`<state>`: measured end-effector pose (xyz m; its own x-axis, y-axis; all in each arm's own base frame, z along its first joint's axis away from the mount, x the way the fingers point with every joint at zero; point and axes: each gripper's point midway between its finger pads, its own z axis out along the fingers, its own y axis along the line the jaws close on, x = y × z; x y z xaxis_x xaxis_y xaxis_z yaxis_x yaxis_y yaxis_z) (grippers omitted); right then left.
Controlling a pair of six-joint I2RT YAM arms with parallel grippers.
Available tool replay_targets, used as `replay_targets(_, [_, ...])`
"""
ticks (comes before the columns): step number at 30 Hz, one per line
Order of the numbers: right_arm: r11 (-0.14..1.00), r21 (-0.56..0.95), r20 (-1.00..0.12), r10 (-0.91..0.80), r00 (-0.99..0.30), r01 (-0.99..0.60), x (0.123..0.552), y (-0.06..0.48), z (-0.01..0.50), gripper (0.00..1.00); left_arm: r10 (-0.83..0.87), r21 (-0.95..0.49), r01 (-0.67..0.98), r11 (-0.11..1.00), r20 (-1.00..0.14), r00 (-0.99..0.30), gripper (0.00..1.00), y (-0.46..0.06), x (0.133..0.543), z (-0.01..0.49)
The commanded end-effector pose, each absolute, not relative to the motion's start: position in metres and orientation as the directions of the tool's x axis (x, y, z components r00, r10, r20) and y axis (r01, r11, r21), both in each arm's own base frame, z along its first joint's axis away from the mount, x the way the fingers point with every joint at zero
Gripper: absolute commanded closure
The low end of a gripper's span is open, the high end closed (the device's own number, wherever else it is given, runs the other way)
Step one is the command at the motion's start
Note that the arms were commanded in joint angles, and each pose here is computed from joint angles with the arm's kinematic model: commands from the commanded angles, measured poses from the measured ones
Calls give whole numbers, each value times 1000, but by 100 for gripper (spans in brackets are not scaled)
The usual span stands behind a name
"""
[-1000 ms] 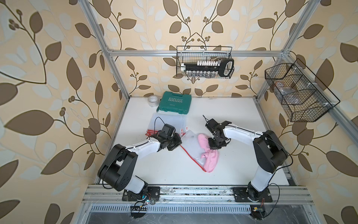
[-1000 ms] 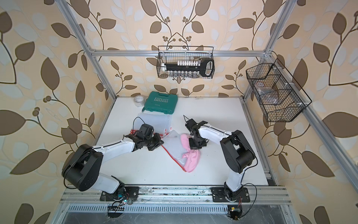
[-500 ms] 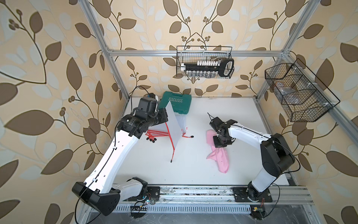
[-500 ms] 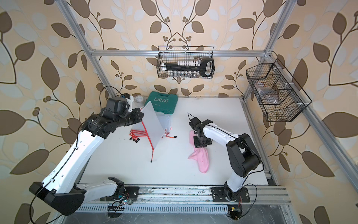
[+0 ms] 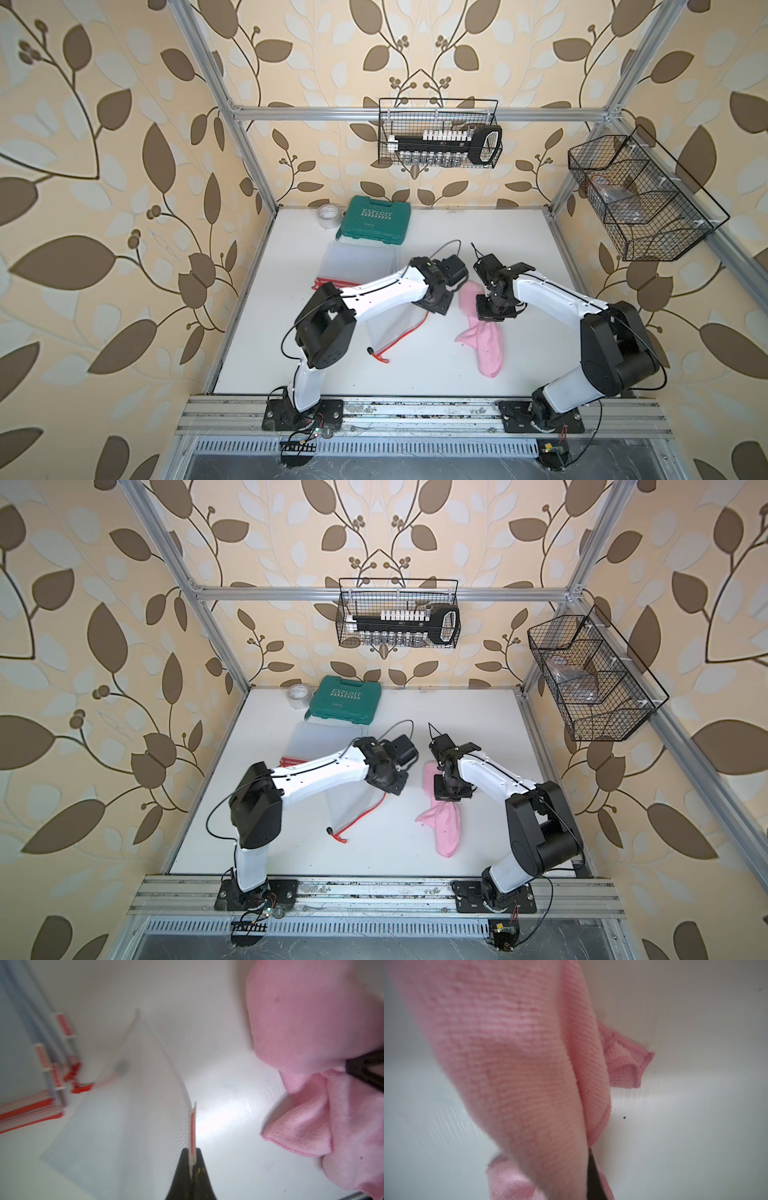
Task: Wipe the document bag
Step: Adjust the document bag at the center of the board, then wipe the dirt from the document bag.
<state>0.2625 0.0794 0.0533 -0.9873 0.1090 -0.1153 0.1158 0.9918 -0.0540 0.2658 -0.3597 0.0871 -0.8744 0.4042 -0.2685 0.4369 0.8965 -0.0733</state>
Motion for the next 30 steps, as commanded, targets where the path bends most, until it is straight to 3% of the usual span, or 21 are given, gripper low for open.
replay_targets(1, [993, -42, -111, 102, -988, 108, 259, 80, 54, 100, 339, -265, 431, 863, -329, -881, 100, -400, 265, 116])
replay_targets(11, [984, -99, -208, 122, -970, 145, 262, 60, 84, 100, 350, -400, 460, 793, -318, -881, 100, -443, 269, 91])
replay_targets(12, [983, -106, -217, 124, -968, 150, 262, 58, 87, 100, 347, -400, 458, 794, -320, -882, 95, -442, 270, 92])
replay_targets(16, [976, -133, -266, 133, -955, 173, 261, 46, 103, 100, 318, -400, 435, 807, -326, -890, 58, -430, 277, 96])
replay_targets(21, [977, -115, -336, 132, -932, 180, 263, 44, 129, 100, 243, -416, 377, 828, -339, -909, 40, -402, 284, 112])
replay_targets(26, [994, -76, -375, 42, -926, 76, 278, 77, 149, 100, 98, -422, 228, 878, -306, -947, 42, -350, 285, 121])
replay_targets(30, [993, 69, -378, -62, -924, -95, 292, 142, 150, 100, -3, -386, 94, 918, -244, -970, 59, -302, 276, 101])
